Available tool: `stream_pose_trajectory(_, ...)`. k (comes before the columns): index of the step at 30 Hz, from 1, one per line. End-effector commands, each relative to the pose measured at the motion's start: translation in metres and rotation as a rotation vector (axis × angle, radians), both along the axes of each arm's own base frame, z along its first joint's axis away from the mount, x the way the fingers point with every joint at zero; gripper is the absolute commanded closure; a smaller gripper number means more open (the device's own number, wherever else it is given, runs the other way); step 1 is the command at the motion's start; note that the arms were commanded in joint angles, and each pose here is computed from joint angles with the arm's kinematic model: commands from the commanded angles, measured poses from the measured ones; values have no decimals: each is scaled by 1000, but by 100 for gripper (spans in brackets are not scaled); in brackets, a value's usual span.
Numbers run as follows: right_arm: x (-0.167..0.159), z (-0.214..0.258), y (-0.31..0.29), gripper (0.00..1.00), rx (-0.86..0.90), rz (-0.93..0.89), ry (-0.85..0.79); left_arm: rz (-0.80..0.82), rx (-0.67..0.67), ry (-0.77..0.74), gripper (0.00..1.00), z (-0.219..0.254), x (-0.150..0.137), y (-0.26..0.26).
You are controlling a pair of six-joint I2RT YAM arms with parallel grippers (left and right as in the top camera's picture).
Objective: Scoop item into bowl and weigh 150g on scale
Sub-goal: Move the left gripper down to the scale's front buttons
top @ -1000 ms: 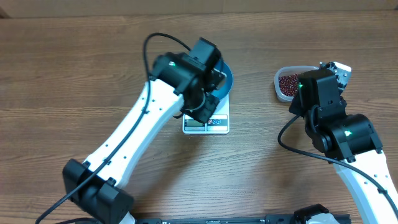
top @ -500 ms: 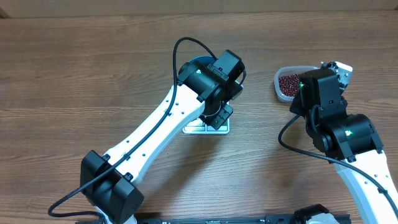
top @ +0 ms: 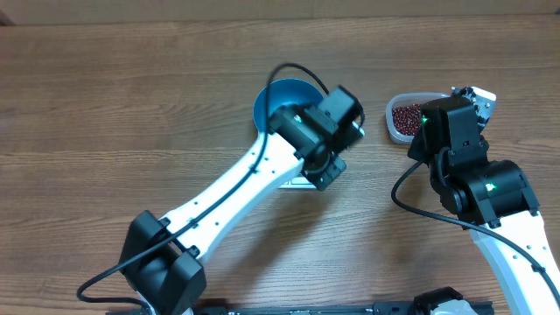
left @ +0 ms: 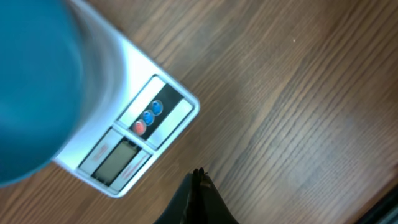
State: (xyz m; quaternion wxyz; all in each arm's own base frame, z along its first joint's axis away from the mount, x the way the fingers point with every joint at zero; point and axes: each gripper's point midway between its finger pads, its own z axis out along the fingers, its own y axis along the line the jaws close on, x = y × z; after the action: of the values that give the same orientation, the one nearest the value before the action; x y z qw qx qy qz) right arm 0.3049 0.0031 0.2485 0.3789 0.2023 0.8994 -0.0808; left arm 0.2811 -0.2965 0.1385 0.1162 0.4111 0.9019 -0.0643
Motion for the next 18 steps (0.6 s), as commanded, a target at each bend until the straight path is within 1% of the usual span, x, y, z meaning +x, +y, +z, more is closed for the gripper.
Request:
stream_pose_trajectory(1, 3, 12, -3, 96, 7, -21, -34, -24, -18, -3, 96, -8, -11, 8)
stream_pose_trajectory(6, 3, 12, -3, 96, 8, -21, -34, -21, -103, -79, 96, -6, -26, 24)
stream_pose_trajectory(11, 3, 12, -3, 96, 9, -21, -34, -4, -251, -219, 96, 9, -35, 34)
stream_pose_trajectory(16, 3, 11, -2, 96, 15, -16, -33, 117, -316, -300, 96, -3, -30, 45)
stream_pose_trajectory(18, 4, 11, -1, 96, 16, -14, -32, 124, -328, -309, 96, -13, -28, 44)
